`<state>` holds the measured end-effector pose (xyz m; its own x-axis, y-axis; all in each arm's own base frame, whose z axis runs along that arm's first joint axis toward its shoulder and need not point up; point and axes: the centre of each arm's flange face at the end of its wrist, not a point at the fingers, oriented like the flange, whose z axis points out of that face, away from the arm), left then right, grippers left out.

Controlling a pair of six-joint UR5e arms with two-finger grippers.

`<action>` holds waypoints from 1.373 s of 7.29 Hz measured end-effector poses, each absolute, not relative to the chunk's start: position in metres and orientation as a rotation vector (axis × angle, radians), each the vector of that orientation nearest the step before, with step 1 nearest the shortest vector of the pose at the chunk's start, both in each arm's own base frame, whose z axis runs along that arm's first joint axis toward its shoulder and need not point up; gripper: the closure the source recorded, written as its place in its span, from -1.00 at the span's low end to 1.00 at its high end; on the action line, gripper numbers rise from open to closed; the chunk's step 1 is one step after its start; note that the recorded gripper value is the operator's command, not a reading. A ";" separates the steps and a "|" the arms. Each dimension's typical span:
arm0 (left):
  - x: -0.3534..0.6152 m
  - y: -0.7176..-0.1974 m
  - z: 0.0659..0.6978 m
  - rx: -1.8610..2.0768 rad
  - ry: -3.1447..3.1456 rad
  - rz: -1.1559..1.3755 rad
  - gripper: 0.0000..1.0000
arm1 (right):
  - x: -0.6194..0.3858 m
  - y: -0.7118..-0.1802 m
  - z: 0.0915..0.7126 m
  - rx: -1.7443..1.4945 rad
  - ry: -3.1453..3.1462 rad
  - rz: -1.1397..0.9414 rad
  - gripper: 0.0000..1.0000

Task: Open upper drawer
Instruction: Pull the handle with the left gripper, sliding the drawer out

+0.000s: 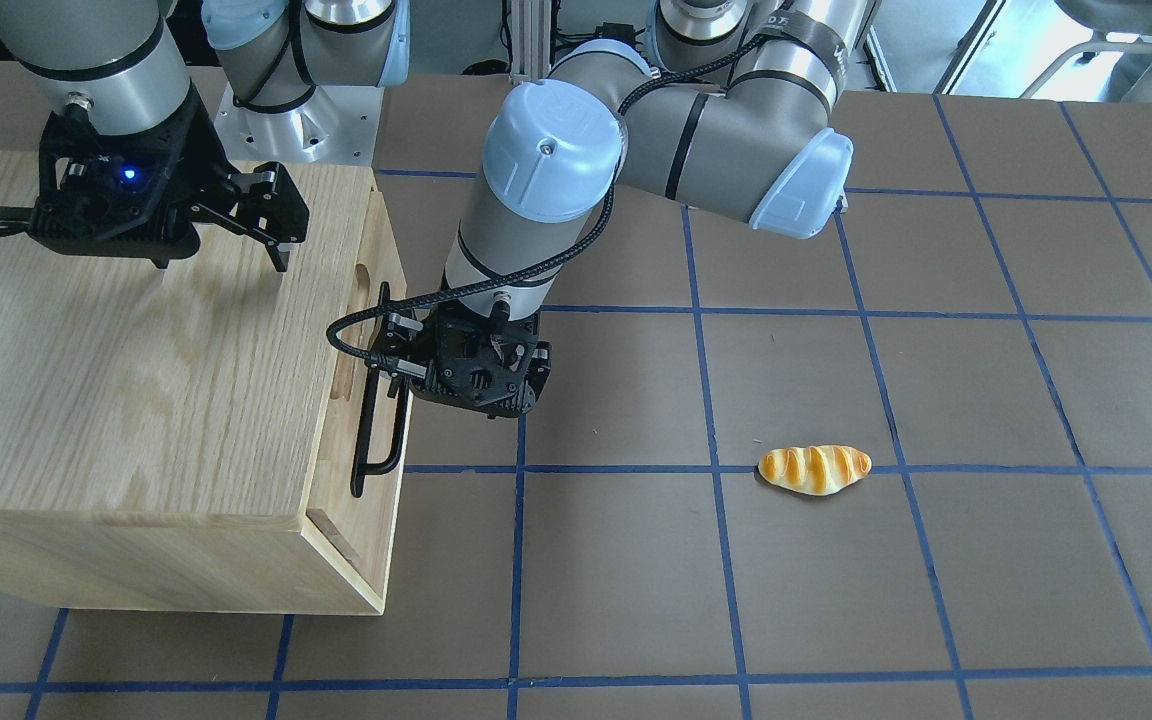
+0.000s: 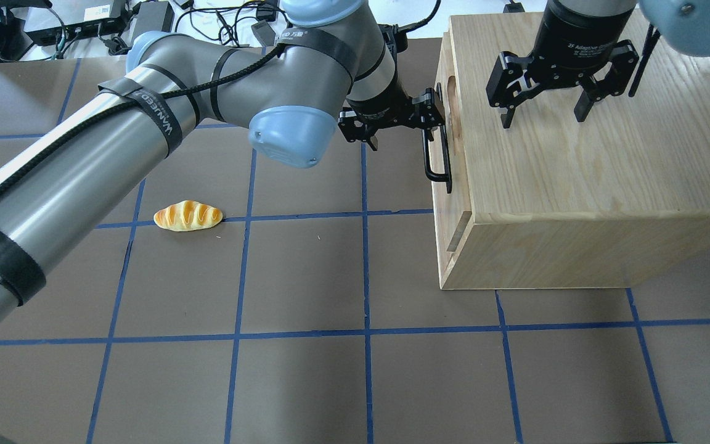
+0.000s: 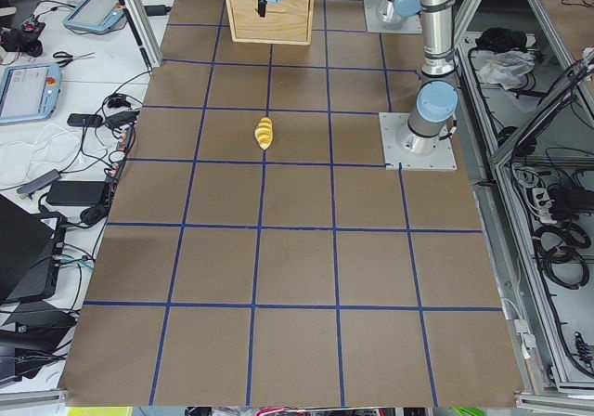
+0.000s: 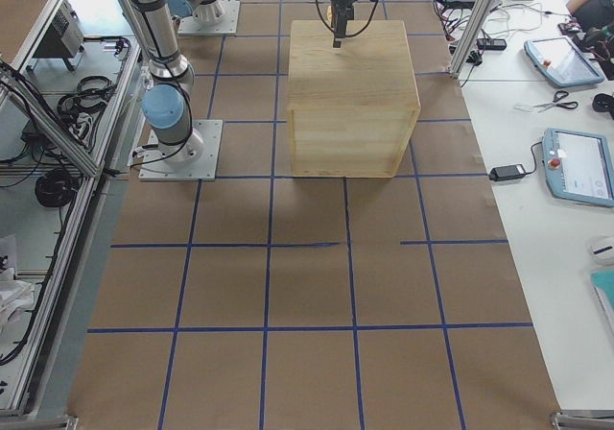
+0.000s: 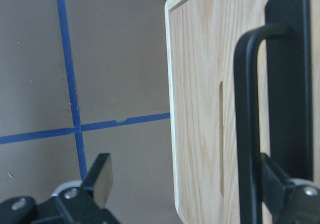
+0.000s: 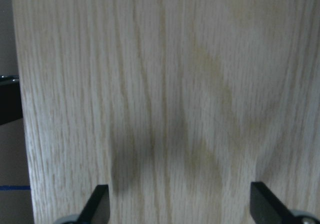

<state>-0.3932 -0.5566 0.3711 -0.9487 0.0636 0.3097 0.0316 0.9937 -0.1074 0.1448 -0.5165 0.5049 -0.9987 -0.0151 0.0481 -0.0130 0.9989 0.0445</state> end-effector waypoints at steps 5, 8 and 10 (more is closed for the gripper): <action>-0.385 -0.563 0.376 -0.055 -2.822 0.151 -1.00 | 0.145 -0.516 0.505 0.021 -3.092 -0.068 -1.00; -0.380 -0.567 0.377 -0.081 -2.827 0.163 -1.00 | 0.145 -0.516 0.505 0.021 -3.092 -0.069 -1.00; -0.369 -0.574 0.377 -0.102 -2.843 0.183 -1.00 | 0.145 -0.516 0.505 0.021 -3.092 -0.069 -1.00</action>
<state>-0.3688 -0.5737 0.3766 -0.9556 0.0882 0.2811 0.0514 0.9894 -0.1357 0.1448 -0.5164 0.5046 -0.9987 -0.0144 0.0481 -0.0122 0.9989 0.0451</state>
